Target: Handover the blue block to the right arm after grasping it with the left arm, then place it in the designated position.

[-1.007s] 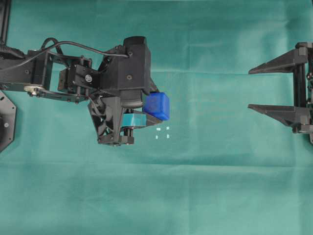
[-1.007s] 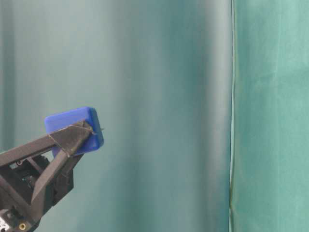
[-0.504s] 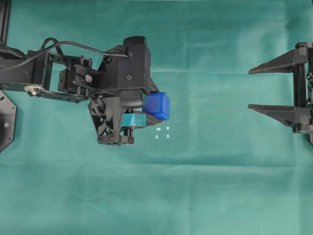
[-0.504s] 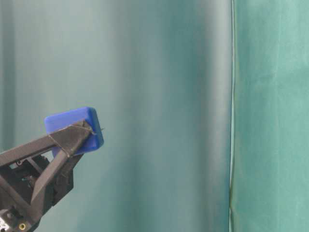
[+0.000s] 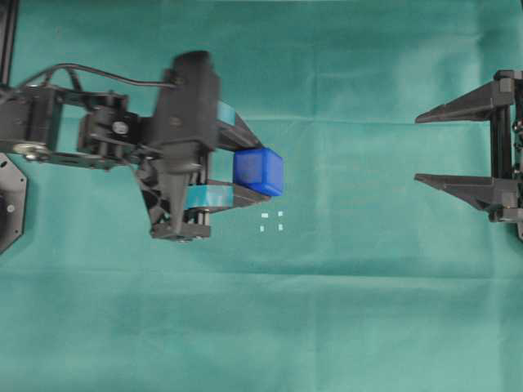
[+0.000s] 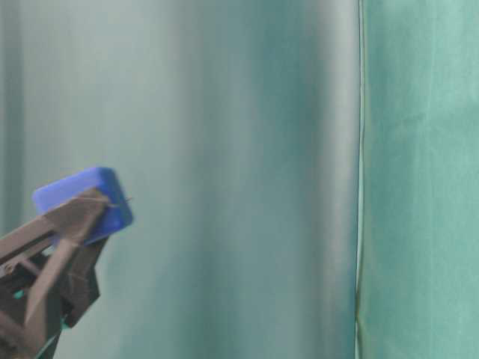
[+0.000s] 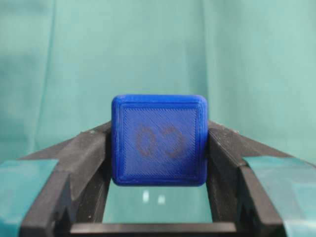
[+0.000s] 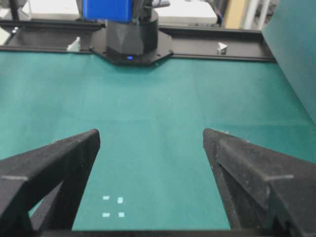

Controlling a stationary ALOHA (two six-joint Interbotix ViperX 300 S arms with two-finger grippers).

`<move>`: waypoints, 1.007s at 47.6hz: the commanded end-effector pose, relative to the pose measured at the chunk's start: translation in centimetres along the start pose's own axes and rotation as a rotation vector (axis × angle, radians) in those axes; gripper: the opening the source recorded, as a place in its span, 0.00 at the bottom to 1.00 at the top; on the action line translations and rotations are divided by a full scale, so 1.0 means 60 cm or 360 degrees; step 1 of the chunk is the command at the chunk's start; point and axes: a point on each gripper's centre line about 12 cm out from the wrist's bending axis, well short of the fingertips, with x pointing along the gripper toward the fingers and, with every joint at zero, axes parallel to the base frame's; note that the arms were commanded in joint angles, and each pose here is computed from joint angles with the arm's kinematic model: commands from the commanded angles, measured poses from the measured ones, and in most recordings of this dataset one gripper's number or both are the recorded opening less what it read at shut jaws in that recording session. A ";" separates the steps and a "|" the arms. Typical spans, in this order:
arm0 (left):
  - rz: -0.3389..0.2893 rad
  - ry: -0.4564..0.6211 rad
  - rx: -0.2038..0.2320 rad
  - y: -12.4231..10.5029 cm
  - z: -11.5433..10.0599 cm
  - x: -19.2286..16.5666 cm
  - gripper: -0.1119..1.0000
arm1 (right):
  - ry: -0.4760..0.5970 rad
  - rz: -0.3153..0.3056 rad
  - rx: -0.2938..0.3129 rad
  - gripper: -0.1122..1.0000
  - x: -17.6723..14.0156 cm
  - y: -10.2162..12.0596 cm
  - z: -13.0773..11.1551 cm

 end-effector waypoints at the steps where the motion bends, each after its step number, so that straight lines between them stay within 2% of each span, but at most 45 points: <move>1: -0.0002 -0.0188 0.0009 0.000 0.022 -0.030 0.52 | -0.0046 0.0002 -0.0007 0.95 0.004 0.001 0.019; 7: -0.0005 -0.0354 0.0009 0.000 0.020 -0.050 0.52 | -0.0051 0.0003 -0.0012 0.95 0.004 0.001 0.020; 13: -0.0008 -0.0434 0.0005 0.000 0.014 -0.061 0.52 | -0.0054 0.0002 -0.0014 0.95 0.004 0.001 0.020; 37: -0.0010 -0.0420 -0.0007 0.000 0.008 -0.058 0.52 | -0.0061 0.0005 -0.0014 0.95 0.004 0.002 0.023; 48: -0.0010 -0.0420 -0.0007 0.000 0.008 -0.058 0.52 | -0.0087 0.0019 -0.0101 0.95 0.005 0.005 0.035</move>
